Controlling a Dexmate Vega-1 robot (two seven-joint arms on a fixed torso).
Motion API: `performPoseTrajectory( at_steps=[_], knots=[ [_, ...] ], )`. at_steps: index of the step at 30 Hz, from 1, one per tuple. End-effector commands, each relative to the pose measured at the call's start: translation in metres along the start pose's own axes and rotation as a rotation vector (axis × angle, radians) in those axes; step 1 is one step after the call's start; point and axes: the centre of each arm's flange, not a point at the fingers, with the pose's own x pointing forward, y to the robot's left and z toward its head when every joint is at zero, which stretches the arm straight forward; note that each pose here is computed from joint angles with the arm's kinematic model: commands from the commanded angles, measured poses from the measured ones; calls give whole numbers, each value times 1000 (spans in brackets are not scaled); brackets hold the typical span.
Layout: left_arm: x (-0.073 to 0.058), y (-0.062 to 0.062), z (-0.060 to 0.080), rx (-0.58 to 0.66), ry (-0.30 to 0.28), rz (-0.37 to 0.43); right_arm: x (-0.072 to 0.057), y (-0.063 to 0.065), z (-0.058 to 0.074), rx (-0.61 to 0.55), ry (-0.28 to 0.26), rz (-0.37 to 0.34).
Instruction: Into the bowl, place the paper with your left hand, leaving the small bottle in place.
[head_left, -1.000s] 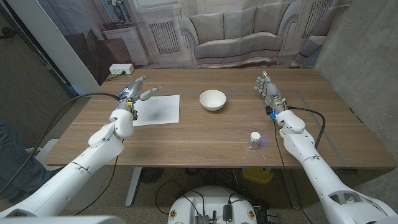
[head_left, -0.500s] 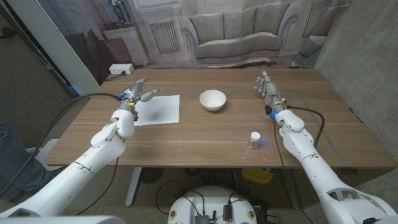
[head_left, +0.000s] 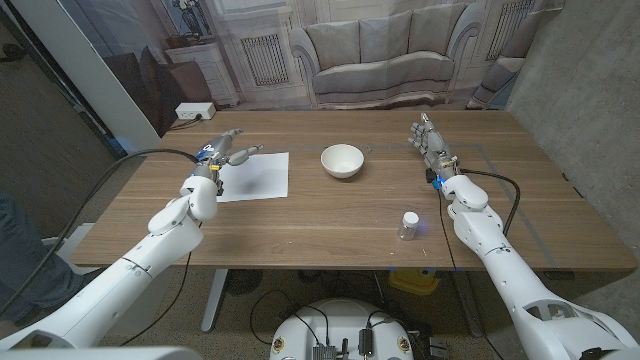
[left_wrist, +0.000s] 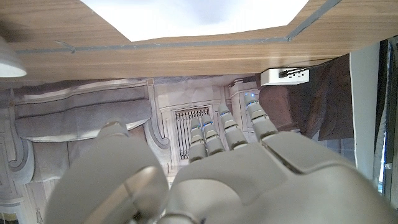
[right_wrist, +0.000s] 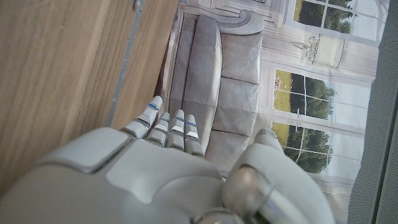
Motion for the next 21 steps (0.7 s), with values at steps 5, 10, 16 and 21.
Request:
performPoseTrajectory(
  at_steps=[5, 10, 16, 21],
  knots=[
    [4, -8, 3, 36, 4, -41, -1, 1, -1, 1, 5, -3],
    [4, -10, 2, 51, 13, -47, 0, 2, 0, -2, 5, 2],
    [3, -15, -1, 59, 16, -54, -1, 2, 1, -5, 6, -5],
    [3, -21, -2, 47, 25, -61, -3, 2, -1, -4, 2, -4]
  ],
)
